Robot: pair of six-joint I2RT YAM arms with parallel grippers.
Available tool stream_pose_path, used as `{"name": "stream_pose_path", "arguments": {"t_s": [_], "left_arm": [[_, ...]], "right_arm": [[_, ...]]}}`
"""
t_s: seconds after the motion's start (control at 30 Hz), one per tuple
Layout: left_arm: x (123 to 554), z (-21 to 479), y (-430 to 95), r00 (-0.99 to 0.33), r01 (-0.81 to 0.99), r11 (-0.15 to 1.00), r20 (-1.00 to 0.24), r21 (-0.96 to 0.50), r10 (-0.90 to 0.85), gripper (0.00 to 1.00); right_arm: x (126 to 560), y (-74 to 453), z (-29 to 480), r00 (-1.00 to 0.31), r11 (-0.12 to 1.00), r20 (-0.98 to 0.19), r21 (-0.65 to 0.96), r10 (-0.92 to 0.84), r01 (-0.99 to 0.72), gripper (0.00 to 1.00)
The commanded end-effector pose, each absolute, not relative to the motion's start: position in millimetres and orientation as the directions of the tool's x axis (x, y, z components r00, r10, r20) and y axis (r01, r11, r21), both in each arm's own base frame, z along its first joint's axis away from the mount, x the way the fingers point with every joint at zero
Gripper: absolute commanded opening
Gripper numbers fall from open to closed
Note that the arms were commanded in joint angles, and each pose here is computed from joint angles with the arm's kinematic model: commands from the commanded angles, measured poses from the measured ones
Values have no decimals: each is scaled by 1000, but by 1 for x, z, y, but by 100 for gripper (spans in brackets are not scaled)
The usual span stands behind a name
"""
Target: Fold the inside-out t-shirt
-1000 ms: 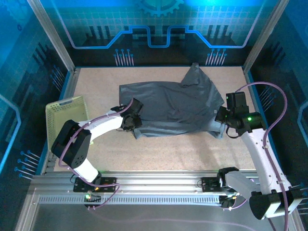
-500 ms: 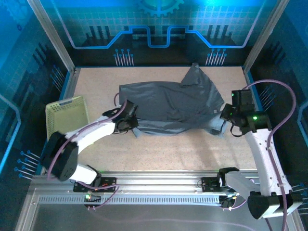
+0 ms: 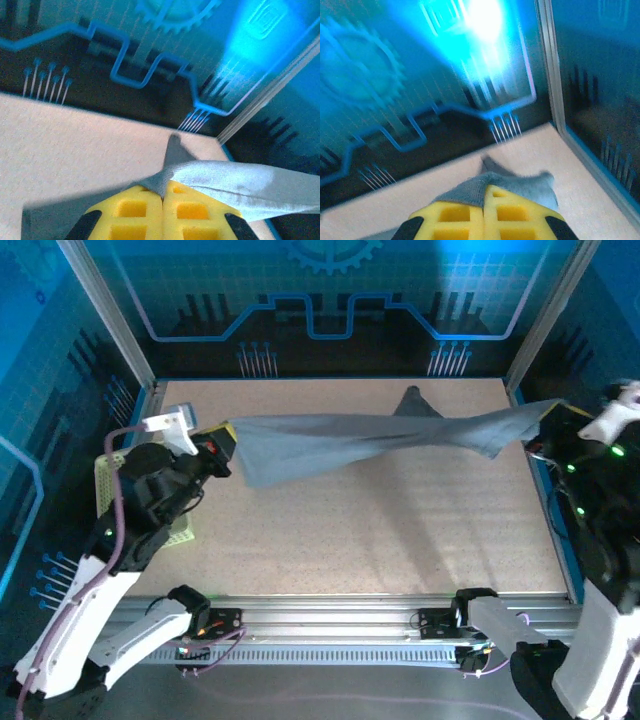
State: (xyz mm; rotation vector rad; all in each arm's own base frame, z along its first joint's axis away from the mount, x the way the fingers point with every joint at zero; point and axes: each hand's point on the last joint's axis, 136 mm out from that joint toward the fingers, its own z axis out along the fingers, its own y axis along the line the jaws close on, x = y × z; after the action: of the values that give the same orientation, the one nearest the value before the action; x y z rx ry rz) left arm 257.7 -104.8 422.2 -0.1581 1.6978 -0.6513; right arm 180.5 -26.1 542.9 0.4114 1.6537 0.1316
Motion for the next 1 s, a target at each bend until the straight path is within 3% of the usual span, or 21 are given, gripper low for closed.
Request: {"name": "stream_pose_path", "arguments": {"t_s": [0.0,0.2,0.37,0.53,0.63,0.7,0.8,0.97], "left_arm": [[226,484,-96,-94,363,823,-896,-437,-434,0],[173,551,-84,53,501,771,-876,-392,-480,0],[158,575,-75,127,518,770,-857,-372,-499,0],[208,555,-88,81,431,829,-899,-357,-430,0],[259,523,-83,39,253,902,-928,-350,-371,0],[298,490,-69,-20,37,945,-946,-325,-324,0],[350,436,-68,-132,-103,964,-957,-245,-257,0],[417,333,-62,-322,-201,931,-877,-304,-356,0]], "right_arm": [[132,-25,597,95,955,-960,273,263,119,0],[64,-8,664,335,976,-918,213,213,-35,0],[57,1,683,398,978,-894,181,207,-101,0],[123,-3,674,311,982,-931,184,190,-50,0],[178,1,658,224,981,-956,186,192,-50,0],[222,0,638,145,980,-969,199,200,-26,0],[287,2,594,20,978,-978,209,209,-4,0],[389,9,487,-226,977,-950,214,214,26,0]]}}
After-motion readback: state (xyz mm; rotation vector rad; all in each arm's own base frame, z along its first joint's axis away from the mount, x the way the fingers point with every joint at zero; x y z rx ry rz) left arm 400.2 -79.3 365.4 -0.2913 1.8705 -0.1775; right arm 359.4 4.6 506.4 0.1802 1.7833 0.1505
